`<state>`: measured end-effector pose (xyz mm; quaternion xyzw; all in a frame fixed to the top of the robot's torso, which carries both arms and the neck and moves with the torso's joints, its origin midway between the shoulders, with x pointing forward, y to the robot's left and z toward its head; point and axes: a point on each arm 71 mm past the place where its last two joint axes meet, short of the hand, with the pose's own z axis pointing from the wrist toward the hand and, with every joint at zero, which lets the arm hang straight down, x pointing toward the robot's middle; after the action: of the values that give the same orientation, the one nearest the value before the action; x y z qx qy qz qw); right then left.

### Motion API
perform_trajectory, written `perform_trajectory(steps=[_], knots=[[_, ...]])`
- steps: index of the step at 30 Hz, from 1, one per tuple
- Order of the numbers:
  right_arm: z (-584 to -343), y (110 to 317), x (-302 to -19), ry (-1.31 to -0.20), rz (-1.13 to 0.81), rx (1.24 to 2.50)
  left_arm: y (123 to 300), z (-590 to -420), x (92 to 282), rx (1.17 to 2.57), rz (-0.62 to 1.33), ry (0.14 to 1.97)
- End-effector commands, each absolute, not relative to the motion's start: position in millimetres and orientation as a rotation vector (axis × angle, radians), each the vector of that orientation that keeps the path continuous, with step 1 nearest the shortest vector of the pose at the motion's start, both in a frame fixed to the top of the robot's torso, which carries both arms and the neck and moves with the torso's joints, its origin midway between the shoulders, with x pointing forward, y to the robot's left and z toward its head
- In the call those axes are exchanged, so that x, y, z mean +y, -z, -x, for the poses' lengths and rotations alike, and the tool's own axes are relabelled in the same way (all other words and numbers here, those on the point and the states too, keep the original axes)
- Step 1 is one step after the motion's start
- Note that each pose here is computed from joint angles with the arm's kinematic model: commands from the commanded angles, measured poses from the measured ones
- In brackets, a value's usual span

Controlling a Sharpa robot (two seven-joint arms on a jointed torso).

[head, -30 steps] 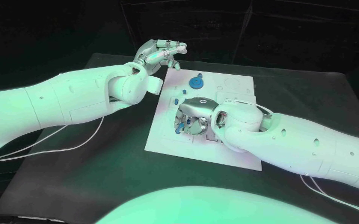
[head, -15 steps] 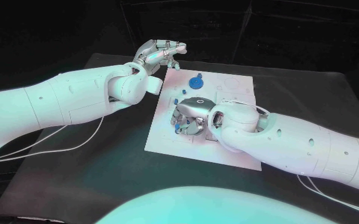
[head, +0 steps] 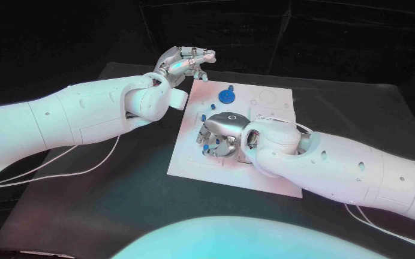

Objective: Assemble the parts on the task board

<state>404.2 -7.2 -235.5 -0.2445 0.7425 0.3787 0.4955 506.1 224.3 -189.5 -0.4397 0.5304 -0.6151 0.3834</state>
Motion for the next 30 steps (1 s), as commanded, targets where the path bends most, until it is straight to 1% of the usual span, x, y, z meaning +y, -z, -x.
perform_trajectory(steps=[1, 5, 10, 12, 16, 21, 24, 28, 30], knots=[[-404.8, 231.4, -10.6, -0.924, 0.563, 1.756, 188.2, -506.1, 223.9, 1.354, 1.117, 1.583], [-402.9, 227.3, -20.5, -0.934, 0.531, 1.729, 188.3, -506.2, 224.9, 1.353, 1.117, 1.581], [-396.9, 214.2, -42.8, -0.995, 0.439, 1.665, 188.5, -506.6, 226.0, 1.352, 1.118, 1.578], [-397.3, 204.2, -56.0, -1.014, 0.383, 1.64, 188.6, -506.8, 227.1, 1.35, 1.119, 1.575], [-404.6, 186.8, -83.4, -1.012, 0.271, 1.622, 188.7, -507.1, 228.9, 1.348, 1.119, 1.57], [-416.8, 174.8, -124.0, -0.965, 0.087, 1.657, 188.7, -507.0, 230.5, 1.346, 1.12, 1.566], [-421.2, 170.6, -151.4, -0.917, -0.011, 1.65, 188.7, -506.8, 230.5, 1.346, 1.12, 1.566], [-424.5, 171.3, -186.2, -0.82, -0.101, 1.677, 188.6, -506.6, 229.1, 1.348, 1.119, 1.571], [-425.2, 173.0, -195.9, -0.784, -0.123, 1.696, 188.6, -506.7, 228.9, 1.348, 1.119, 1.572]])
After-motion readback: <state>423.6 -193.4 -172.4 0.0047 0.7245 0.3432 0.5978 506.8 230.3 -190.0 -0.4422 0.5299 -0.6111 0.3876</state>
